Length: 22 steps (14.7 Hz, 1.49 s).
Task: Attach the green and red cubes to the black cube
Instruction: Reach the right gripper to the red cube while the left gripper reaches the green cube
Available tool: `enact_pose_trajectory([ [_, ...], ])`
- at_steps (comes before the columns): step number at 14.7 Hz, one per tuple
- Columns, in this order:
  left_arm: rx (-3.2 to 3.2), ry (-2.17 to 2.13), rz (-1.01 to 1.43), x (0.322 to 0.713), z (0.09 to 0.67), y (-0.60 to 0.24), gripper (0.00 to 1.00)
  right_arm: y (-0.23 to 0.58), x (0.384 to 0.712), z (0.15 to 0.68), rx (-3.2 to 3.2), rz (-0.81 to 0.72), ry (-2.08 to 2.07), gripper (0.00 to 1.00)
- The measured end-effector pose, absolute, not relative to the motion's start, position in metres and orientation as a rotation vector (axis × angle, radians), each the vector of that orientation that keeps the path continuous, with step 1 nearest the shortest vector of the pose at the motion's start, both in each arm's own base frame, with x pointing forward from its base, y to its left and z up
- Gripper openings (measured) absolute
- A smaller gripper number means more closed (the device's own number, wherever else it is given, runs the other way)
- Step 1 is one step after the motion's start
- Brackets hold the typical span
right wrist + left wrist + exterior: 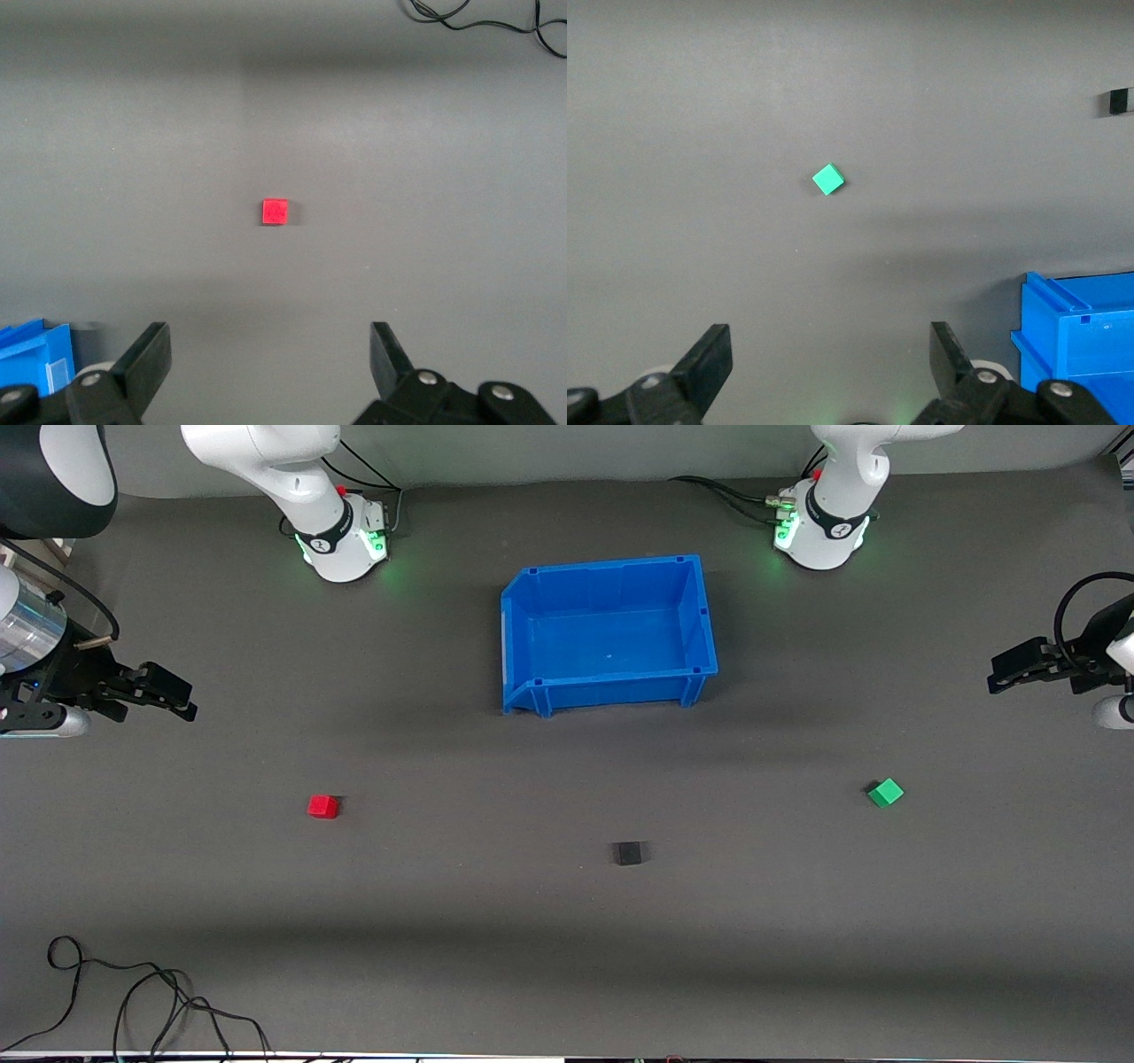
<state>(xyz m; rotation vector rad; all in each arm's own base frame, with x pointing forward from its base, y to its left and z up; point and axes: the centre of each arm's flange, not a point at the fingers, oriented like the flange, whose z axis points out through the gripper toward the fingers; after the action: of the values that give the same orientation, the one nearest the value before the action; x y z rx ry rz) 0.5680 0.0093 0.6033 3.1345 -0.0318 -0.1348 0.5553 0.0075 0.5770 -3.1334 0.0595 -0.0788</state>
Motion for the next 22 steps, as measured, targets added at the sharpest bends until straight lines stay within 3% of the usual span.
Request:
enact_pose_trajectory([
  [9,3.134,-0.034,-0.146,0.569,0.599,0.008,1.00,0.008,0.555,0.577,-3.134,-0.078,0.059,1.00],
  [15,3.132,0.054,-0.180,0.581,0.547,0.041,1.00,0.005,0.561,0.573,-3.135,-0.071,0.067,1.00],
  [18,3.072,0.201,-0.230,0.586,0.504,0.091,1.00,0.004,0.572,0.550,-3.140,-0.012,0.073,1.00],
  [22,3.003,0.358,-0.197,0.586,0.457,0.134,1.00,0.006,0.603,0.475,-3.150,0.092,0.072,1.00],
])
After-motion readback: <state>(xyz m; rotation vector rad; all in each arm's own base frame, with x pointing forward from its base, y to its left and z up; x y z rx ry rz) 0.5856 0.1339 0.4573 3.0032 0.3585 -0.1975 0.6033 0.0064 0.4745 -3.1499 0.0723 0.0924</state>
